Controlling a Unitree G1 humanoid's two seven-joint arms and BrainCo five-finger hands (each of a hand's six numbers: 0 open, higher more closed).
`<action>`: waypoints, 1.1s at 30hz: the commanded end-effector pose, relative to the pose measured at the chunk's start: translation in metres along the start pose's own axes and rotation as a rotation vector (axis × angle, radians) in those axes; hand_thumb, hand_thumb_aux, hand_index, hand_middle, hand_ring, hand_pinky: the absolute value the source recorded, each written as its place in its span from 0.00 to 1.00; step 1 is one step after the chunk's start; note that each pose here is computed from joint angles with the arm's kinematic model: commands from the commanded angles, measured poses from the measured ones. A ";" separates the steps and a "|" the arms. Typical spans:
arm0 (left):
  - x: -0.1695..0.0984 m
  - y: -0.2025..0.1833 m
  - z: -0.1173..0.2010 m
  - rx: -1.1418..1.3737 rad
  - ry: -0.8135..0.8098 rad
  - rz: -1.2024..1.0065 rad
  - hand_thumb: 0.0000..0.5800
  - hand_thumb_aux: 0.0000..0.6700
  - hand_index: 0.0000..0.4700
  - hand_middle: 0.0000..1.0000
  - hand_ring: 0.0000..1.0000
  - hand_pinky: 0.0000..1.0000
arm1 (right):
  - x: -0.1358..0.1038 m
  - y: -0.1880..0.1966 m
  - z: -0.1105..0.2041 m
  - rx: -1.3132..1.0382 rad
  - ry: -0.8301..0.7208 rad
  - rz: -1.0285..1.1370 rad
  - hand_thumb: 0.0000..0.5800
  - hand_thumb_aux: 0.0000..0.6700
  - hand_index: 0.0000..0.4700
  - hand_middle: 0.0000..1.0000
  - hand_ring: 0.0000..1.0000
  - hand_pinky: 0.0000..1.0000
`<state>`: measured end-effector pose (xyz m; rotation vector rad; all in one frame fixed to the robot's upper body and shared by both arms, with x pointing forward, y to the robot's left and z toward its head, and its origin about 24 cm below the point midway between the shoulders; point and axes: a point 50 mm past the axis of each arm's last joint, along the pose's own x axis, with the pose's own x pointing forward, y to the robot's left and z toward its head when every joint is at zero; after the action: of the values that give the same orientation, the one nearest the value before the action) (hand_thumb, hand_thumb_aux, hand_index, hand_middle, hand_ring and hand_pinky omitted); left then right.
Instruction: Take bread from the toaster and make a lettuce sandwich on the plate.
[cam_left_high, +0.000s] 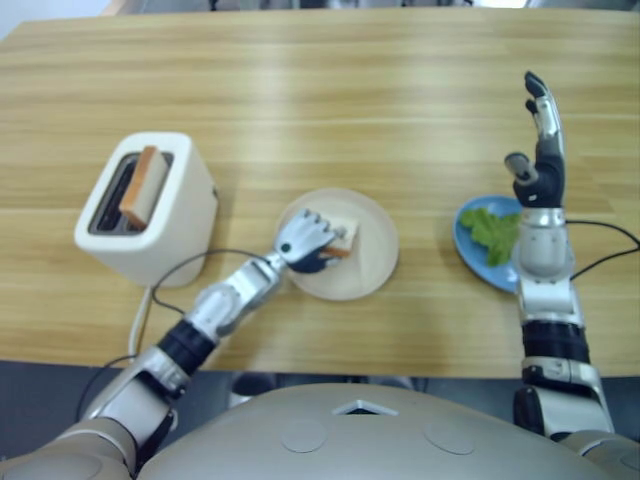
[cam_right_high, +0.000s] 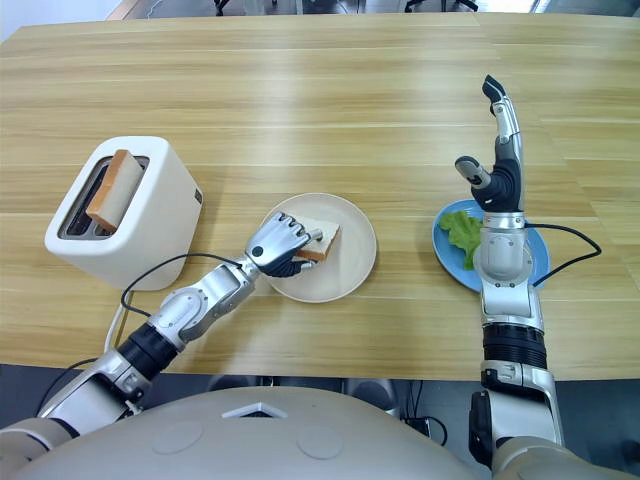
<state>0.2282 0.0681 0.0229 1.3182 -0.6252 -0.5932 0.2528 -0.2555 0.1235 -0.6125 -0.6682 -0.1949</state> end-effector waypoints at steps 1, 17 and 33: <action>-0.001 0.017 0.004 -0.161 0.009 0.034 0.00 0.00 0.00 0.00 0.00 0.00 | 0.001 -0.005 0.001 -0.005 -0.006 -0.005 0.00 0.00 0.00 0.00 0.00 0.00; -0.032 0.133 -0.041 -0.262 0.165 0.483 0.00 0.00 0.00 0.00 0.00 0.00 | -0.001 -0.057 -0.022 -0.465 0.110 0.218 0.00 0.00 0.00 0.00 0.00 0.00; -0.053 0.134 -0.053 -0.277 0.270 0.535 0.00 0.00 0.00 0.00 0.00 0.00 | -0.038 -0.041 -0.085 -1.208 0.134 0.991 0.00 0.00 0.00 0.00 0.00 0.00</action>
<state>0.2343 0.1617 0.1461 0.8815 -0.6301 -0.0582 0.2537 -0.3423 0.0789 -1.9686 -0.0074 0.2632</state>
